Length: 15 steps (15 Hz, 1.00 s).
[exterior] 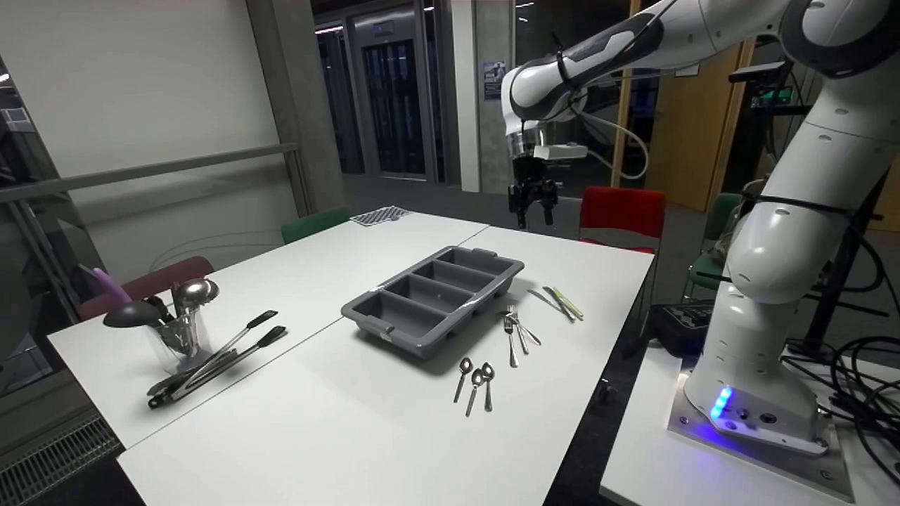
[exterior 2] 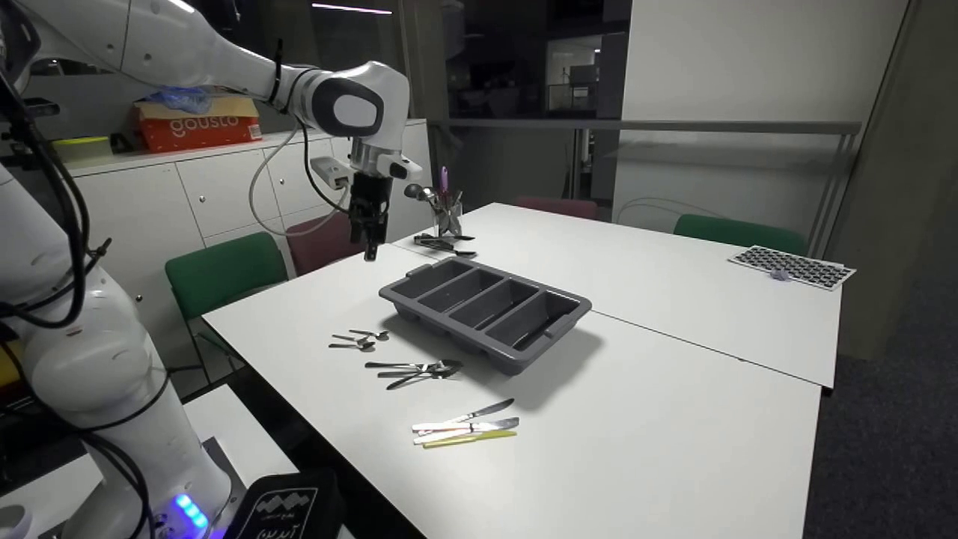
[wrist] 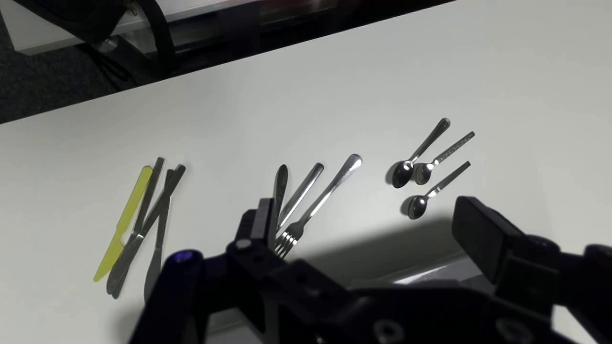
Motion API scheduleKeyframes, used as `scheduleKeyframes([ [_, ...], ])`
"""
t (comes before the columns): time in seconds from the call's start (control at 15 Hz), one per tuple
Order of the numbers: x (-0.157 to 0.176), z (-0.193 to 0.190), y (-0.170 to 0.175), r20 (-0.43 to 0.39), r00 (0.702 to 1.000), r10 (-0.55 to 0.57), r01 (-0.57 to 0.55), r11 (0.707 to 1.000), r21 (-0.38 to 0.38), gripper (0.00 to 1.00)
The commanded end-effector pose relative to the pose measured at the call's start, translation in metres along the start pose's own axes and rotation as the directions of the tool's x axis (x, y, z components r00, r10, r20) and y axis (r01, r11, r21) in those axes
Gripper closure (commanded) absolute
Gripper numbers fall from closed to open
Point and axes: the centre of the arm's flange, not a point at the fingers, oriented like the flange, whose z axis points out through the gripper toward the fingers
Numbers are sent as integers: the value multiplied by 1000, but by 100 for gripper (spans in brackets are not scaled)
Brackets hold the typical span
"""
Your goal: Put the fork into the utensil organizer
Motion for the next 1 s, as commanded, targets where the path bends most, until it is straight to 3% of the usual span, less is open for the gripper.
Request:
scheduleKeyframes([
  [0.0, 27, 33, -8, 8, 1000, 21, -21, 1000, -16, 0],
  [0.4, 68, 112, -19, 73, 997, 21, -19, 999, -30, 0],
  [0.93, 54, 186, -27, 47, 999, 13, -10, 998, -62, 0],
])
